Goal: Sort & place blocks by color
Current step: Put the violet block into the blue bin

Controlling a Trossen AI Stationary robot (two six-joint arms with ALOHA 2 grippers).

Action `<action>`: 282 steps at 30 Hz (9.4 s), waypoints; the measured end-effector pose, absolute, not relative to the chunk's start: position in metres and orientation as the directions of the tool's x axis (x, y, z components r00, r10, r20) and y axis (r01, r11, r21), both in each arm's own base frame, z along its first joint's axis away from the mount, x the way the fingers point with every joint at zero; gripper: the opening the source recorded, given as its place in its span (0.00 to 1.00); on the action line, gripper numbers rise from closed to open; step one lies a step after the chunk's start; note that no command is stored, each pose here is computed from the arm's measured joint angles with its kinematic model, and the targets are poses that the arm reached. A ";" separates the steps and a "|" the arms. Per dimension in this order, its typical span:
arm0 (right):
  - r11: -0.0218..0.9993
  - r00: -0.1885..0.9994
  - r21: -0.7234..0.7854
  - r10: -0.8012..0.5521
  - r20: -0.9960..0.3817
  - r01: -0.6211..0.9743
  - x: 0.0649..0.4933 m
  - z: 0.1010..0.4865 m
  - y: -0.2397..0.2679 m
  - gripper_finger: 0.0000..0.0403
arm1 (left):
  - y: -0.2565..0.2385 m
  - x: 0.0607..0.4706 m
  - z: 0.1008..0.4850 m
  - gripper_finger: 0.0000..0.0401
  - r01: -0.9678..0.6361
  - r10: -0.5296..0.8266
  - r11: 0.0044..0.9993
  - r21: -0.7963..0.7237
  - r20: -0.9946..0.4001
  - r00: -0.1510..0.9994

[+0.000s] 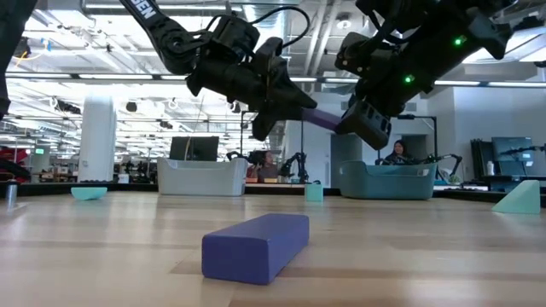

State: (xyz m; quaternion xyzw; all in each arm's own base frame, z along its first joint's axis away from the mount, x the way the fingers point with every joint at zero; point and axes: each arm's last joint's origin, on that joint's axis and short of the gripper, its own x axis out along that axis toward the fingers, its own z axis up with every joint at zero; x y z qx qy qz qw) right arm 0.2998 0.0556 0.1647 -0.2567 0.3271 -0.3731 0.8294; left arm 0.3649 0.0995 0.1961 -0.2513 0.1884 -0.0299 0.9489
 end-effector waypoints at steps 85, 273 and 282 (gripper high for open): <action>0.817 0.629 0.367 0.008 -0.777 0.444 0.168 0.195 0.143 0.71 | 0.043 0.276 0.194 0.26 -0.027 0.043 0.997 0.072 -0.234 0.971; 0.579 0.546 -0.202 -0.814 -0.199 0.790 0.209 0.235 0.062 0.58 | 0.214 0.460 0.215 0.09 -0.296 0.206 0.941 -0.164 -0.417 0.885; 0.579 0.544 -0.218 -0.814 -0.201 0.786 0.207 0.234 0.061 0.58 | 0.221 0.474 0.201 0.12 -0.304 0.177 0.937 -0.174 -0.513 0.840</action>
